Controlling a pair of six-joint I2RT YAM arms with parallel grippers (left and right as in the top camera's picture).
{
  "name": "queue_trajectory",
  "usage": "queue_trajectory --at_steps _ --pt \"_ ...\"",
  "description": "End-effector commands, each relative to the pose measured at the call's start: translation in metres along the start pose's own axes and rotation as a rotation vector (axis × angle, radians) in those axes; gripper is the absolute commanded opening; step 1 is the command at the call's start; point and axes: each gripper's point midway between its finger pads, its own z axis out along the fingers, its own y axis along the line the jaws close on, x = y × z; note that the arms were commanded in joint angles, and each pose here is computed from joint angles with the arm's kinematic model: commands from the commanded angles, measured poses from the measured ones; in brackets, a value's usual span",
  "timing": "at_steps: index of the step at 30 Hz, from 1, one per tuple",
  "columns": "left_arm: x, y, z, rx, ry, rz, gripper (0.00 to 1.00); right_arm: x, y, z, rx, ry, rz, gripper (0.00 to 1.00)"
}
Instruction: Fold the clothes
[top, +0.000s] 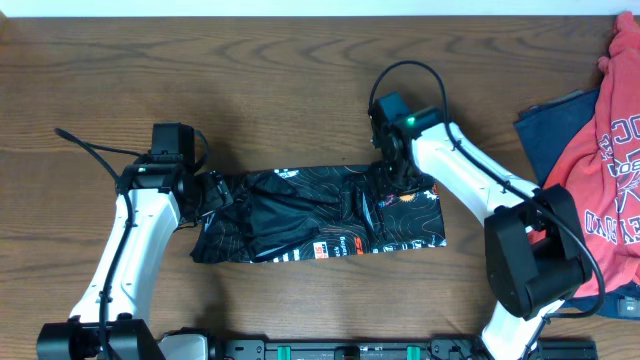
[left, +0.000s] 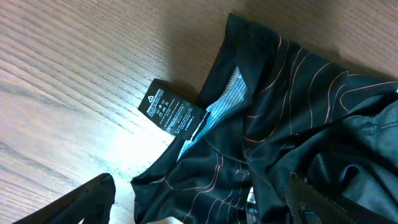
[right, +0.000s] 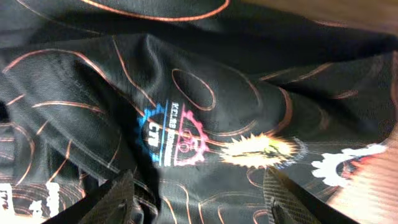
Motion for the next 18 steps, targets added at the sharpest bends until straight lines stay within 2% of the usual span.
queue_trajectory --at_steps 1,4,8,11,18 --pt "-0.003 0.0 -0.001 -0.002 0.001 -0.001 0.89 0.009 0.015 0.009 -0.045 0.009 -0.002 0.64" --pt "-0.003 0.0 -0.001 -0.002 0.001 -0.001 0.89 0.015 0.04 0.016 -0.148 0.014 -0.072 0.62" --pt "-0.003 0.0 -0.001 -0.002 0.0 -0.002 0.89 0.027 0.103 0.002 -0.442 0.011 -0.308 0.63" --pt "-0.003 0.0 -0.001 -0.002 0.001 -0.001 0.89 0.03 0.129 -0.013 -0.589 -0.006 -0.389 0.64" --pt "-0.003 0.0 -0.001 -0.003 0.001 -0.001 0.89 0.016 0.124 -0.025 -0.583 -0.037 -0.369 0.63"
